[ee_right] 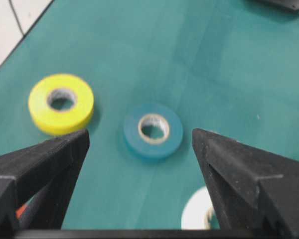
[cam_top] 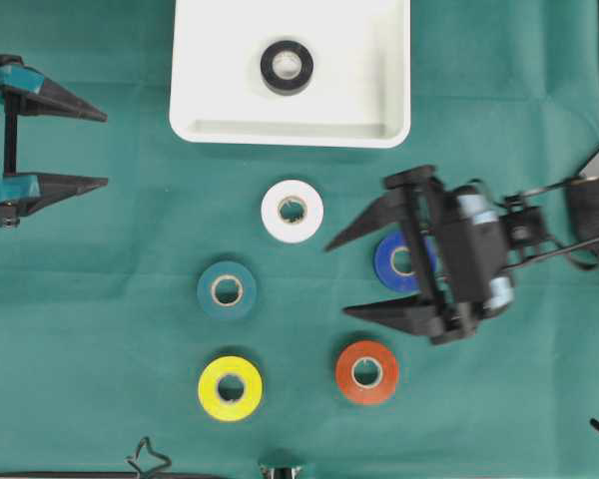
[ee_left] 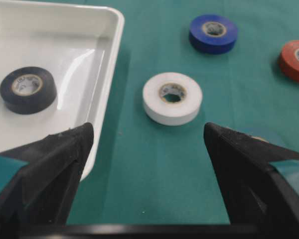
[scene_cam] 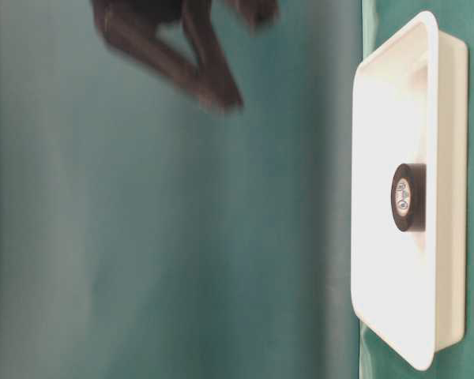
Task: Pick up the tape from a random location and place it into the white case.
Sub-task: 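Move the right gripper over the yellow tape roll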
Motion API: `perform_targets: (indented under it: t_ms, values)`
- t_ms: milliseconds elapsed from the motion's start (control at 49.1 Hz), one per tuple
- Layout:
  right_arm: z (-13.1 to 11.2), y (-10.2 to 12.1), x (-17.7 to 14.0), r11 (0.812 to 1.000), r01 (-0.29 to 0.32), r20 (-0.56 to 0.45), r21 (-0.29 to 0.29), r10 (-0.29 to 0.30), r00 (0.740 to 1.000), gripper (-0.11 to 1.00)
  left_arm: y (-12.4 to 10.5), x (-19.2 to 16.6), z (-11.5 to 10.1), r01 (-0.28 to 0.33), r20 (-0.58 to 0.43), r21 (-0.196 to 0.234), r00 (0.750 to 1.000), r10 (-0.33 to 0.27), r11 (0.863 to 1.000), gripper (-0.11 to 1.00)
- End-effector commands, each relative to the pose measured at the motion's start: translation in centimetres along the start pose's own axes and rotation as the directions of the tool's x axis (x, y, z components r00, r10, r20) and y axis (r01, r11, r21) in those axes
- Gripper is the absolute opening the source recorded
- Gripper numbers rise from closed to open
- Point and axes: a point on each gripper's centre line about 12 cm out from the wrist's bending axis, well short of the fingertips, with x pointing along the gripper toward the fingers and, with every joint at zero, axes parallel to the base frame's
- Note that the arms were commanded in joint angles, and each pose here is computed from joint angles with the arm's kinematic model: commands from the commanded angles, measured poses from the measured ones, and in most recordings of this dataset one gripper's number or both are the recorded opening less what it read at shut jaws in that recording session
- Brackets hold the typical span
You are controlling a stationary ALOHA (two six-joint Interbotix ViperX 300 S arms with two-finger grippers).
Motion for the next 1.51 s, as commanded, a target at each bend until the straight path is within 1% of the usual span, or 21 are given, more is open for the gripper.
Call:
perform_targets:
  t_ms: [0,183,326,509,570,672,856,998,1100,1161,1182,1243,1406,1487]
  values:
    - [2.4,0.3,1.8,1.000,-0.008,0.044,-0.005,0.008,0.999,0.93,0.0,0.1,0.5,0.002,0.014,-0.003,1.000,-0.002,1.000,0.97]
    - [5.2,1.5,6.0,0.999,-0.031,0.062,-0.015,0.032,0.998,0.93,0.0,0.1,0.5,0.002,0.014,-0.001,1.000,-0.002,1.000,0.97]
    - [6.8,2.4,8.7,0.999,-0.046,0.051,-0.017,0.047,0.998,0.93,0.0,0.1,0.5,0.002,0.014,-0.001,1.000,-0.002,1.000,0.97]
    - [8.5,2.9,11.6,0.999,-0.049,0.022,-0.010,0.049,0.999,0.93,-0.1,0.1,0.6,0.005,0.015,0.000,1.000,-0.005,1.000,0.97]
    - [8.7,3.0,12.4,0.999,-0.050,0.011,-0.009,0.050,0.999,0.93,-0.2,0.1,0.6,0.008,0.015,-0.001,1.000,-0.008,1.000,0.97]
    - [8.8,3.1,13.4,0.999,-0.048,-0.009,-0.008,0.048,0.999,0.93,-0.4,0.1,0.6,0.016,0.016,0.002,1.000,-0.016,1.000,0.97]
    - [8.8,3.1,13.6,0.998,-0.047,-0.039,0.028,0.048,0.998,0.93,-0.6,0.1,0.4,0.025,0.005,0.005,1.000,-0.025,1.000,0.97]
    - [8.5,3.1,13.5,0.997,-0.034,-0.123,0.074,0.043,0.991,0.93,-0.6,0.1,0.4,0.025,0.001,0.005,1.000,-0.025,1.000,0.97]
    - [8.5,3.1,13.6,0.995,-0.013,-0.221,0.100,0.035,0.975,0.93,-0.6,0.1,0.4,0.025,0.001,0.005,1.000,-0.025,1.000,0.97]
    - [8.5,3.0,13.6,0.994,0.002,-0.289,0.109,0.030,0.957,0.93,-0.6,0.1,0.5,0.026,0.002,0.007,1.000,-0.026,1.000,0.97]
    - [8.4,3.0,13.8,0.994,0.009,-0.323,0.111,0.027,0.946,0.93,-0.6,0.1,0.4,0.025,0.001,0.005,1.000,-0.025,1.000,0.97]
    - [8.5,3.0,14.0,0.993,0.021,-0.377,0.112,0.023,0.926,0.93,-0.6,0.1,0.5,0.025,0.002,0.006,1.000,-0.025,1.000,0.97]
    - [8.8,3.3,14.5,0.994,0.036,-0.484,0.099,0.017,0.875,0.93,-0.6,0.1,0.4,0.025,0.001,0.006,1.000,-0.025,1.000,0.97]
    - [8.9,3.7,14.6,0.995,0.036,-0.518,0.092,0.017,0.855,0.93,-0.6,0.1,0.3,0.025,-0.002,0.006,1.000,-0.025,1.000,0.97]
